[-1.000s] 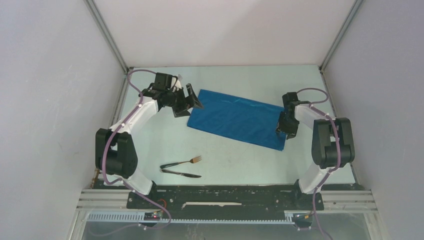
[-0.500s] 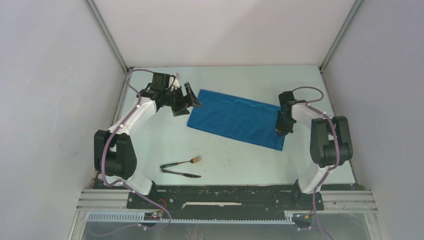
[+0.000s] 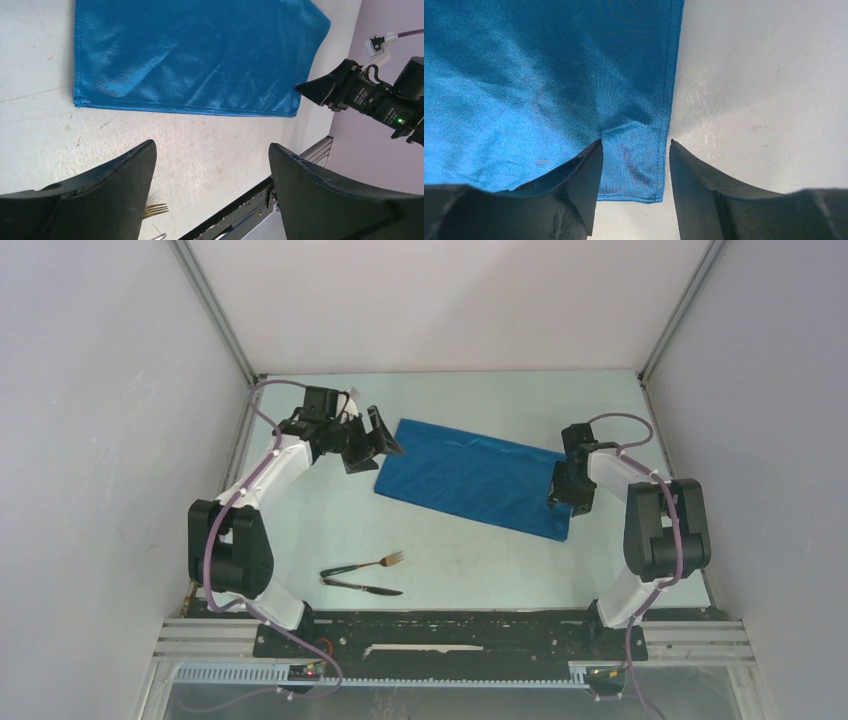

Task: Fold the napkin into a case and place the utensils inside
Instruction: Pick up the rectangle-folded napkin from the center of the board, then fold the rectangle-folded napkin at the center of the board.

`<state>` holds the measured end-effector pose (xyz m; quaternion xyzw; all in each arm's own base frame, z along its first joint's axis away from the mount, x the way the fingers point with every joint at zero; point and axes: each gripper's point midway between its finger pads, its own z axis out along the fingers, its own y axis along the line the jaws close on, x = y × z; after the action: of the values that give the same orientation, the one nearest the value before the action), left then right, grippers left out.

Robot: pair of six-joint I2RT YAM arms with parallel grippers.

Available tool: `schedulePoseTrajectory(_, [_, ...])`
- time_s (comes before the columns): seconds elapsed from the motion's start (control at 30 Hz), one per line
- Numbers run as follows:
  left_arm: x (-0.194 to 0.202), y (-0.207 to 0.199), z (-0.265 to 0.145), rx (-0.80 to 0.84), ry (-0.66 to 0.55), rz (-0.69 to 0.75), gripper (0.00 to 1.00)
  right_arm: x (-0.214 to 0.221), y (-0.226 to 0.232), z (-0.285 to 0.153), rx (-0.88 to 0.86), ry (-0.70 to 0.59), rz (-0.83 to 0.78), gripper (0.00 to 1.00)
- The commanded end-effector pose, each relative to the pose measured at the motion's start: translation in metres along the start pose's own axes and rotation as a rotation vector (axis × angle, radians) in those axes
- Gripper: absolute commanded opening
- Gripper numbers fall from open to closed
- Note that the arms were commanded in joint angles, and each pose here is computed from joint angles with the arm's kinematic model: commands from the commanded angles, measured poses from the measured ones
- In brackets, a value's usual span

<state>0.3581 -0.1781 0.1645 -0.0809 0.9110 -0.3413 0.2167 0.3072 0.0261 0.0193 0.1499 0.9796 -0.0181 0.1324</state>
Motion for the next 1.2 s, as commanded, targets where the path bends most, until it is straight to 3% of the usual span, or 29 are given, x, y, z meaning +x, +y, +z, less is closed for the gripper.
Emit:
schedulePoseTrajectory(0.0, [-0.005,-0.011,-0.008,0.048,-0.026,0.016,0.9,-0.004,0.001,-0.004,-0.028,-0.012,0.026,0.6])
schedulePoseTrajectory(0.4, [-0.005,-0.015,-0.01,0.076,-0.023,0.01,0.9,0.016,-0.011,0.031,0.001,0.149,0.049,0.54])
schedulePoseTrajectory(0.63, [-0.007,-0.016,-0.013,0.087,-0.03,0.008,0.9,0.022,-0.006,0.036,0.013,0.202,0.027,0.28])
schedulePoseTrajectory(0.8, [-0.007,-0.014,-0.012,0.083,-0.029,0.004,0.9,0.012,-0.006,0.035,0.037,0.149,0.006,0.0])
schedulePoseTrajectory(1.0, [-0.006,-0.009,-0.006,0.078,-0.015,-0.01,0.9,-0.01,0.007,0.006,0.006,0.03,-0.054,0.0])
schedulePoseTrajectory(1.17, [-0.005,0.006,0.004,0.025,-0.006,-0.035,0.9,-0.019,0.005,-0.014,-0.064,-0.026,-0.015,0.0])
